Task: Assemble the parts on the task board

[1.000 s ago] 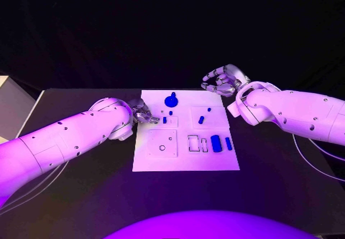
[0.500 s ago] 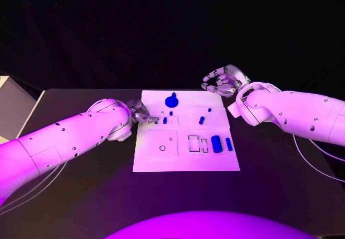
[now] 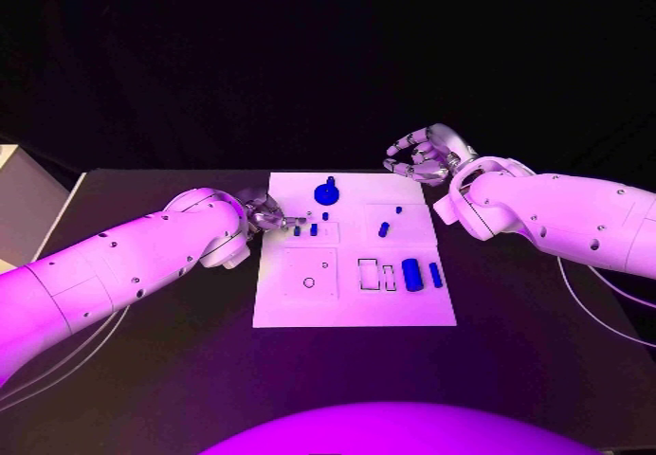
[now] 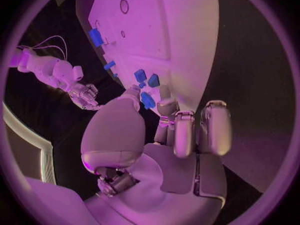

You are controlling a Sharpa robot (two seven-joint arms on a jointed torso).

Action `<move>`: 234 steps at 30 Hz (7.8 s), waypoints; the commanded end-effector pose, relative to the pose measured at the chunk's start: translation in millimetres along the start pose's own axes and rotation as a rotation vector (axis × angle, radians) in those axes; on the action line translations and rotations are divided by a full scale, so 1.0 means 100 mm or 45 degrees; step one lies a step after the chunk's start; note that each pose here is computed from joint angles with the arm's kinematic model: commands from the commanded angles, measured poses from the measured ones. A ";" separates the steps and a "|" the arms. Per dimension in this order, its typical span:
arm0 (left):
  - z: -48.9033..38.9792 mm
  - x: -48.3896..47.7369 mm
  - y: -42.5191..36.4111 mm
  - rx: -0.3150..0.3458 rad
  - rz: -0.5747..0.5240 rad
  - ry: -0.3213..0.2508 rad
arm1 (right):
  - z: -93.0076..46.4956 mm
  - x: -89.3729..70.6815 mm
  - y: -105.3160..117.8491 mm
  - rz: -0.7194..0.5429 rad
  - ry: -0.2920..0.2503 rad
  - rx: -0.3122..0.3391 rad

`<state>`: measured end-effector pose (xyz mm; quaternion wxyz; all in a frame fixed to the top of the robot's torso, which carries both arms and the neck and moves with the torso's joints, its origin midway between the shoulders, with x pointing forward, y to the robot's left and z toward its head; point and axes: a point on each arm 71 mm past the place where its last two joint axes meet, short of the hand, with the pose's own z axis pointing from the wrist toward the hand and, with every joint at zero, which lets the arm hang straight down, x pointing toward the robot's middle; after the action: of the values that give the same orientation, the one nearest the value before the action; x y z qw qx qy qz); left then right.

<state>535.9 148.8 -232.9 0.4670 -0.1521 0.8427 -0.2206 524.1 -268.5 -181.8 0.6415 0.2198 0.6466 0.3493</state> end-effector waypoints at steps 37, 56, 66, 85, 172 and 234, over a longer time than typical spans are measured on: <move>0.114 0.059 -0.733 0.695 0.392 -0.144 | 0.03 0.01 0.07 0.024 -0.047 -0.076; 0.271 0.147 -0.764 0.595 0.512 -0.104 | 0.04 0.05 0.13 0.036 -0.030 -0.092; 0.289 0.137 -0.777 0.582 0.504 -0.134 | 0.05 0.05 0.15 0.043 -0.031 -0.100; 0.316 0.178 -0.779 0.540 0.515 -0.075 | 0.05 0.06 0.16 0.046 -0.024 -0.102; 0.235 -0.102 -0.522 0.480 0.431 -0.143 | 0.05 0.03 0.15 0.050 -0.055 -0.117; 0.265 0.030 -0.520 0.450 0.494 -0.059 | 0.05 0.03 0.14 0.051 -0.047 -0.110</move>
<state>561.5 98.6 -218.1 0.5473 0.0869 0.7886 -0.2664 526.8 -257.8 -173.4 0.6556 0.2174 0.6148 0.3807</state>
